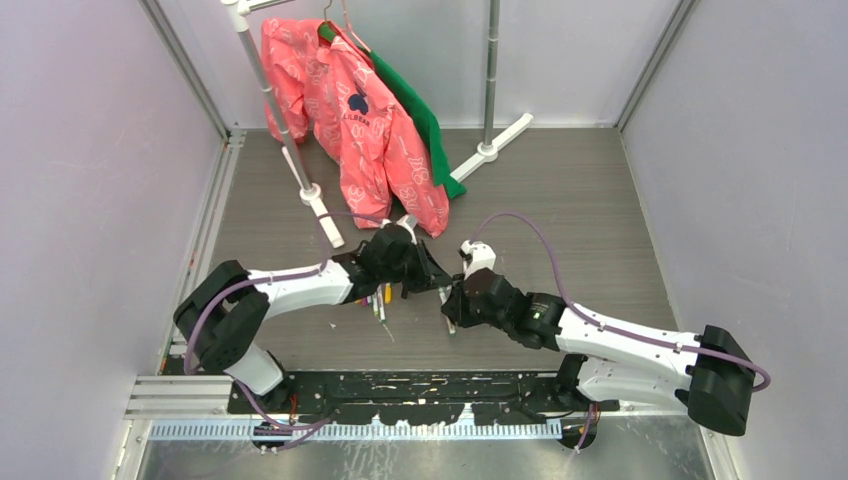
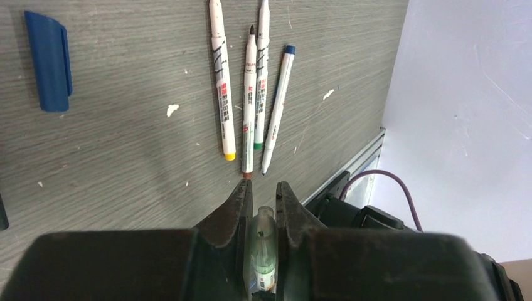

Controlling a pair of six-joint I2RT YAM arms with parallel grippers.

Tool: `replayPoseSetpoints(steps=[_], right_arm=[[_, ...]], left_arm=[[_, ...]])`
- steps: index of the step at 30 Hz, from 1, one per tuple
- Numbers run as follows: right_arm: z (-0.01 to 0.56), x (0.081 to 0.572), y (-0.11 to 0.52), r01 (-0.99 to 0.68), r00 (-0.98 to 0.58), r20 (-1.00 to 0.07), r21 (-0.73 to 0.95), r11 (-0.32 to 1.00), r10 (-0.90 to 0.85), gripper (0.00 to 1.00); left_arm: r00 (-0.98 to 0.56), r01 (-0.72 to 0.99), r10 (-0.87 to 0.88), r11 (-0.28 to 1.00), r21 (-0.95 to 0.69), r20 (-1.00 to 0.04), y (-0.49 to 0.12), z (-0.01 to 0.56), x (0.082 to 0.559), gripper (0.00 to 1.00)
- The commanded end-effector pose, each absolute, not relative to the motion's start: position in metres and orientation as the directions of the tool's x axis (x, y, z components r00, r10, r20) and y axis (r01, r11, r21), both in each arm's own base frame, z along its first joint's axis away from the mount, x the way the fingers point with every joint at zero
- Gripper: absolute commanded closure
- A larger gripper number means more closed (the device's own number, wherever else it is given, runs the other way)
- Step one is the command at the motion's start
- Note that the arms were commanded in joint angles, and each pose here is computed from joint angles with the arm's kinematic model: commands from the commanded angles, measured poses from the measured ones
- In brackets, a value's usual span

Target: Open the pen caps

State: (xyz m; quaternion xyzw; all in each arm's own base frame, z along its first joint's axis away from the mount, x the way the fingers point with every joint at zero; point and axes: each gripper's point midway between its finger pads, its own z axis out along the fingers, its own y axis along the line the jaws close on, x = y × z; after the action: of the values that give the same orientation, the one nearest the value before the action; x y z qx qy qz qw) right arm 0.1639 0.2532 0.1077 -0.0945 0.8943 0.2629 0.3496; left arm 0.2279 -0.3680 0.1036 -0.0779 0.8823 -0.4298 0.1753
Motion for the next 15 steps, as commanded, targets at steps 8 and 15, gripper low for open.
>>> replayPoseSetpoints(steps=[8, 15], right_arm=[[0.133, 0.174, 0.281, -0.376, -0.696, -0.710, 0.485, 0.790, 0.104, 0.76], [0.128, 0.177, 0.284, -0.376, -0.695, -0.713, 0.472, 0.798, 0.094, 0.74]], left_arm=[[-0.902, 0.130, -0.301, 0.493, -0.860, -0.309, -0.374, 0.153, 0.220, 1.00], [-0.898, 0.142, -0.310, 0.469, -0.872, -0.313, -0.373, 0.161, 0.218, 1.00]])
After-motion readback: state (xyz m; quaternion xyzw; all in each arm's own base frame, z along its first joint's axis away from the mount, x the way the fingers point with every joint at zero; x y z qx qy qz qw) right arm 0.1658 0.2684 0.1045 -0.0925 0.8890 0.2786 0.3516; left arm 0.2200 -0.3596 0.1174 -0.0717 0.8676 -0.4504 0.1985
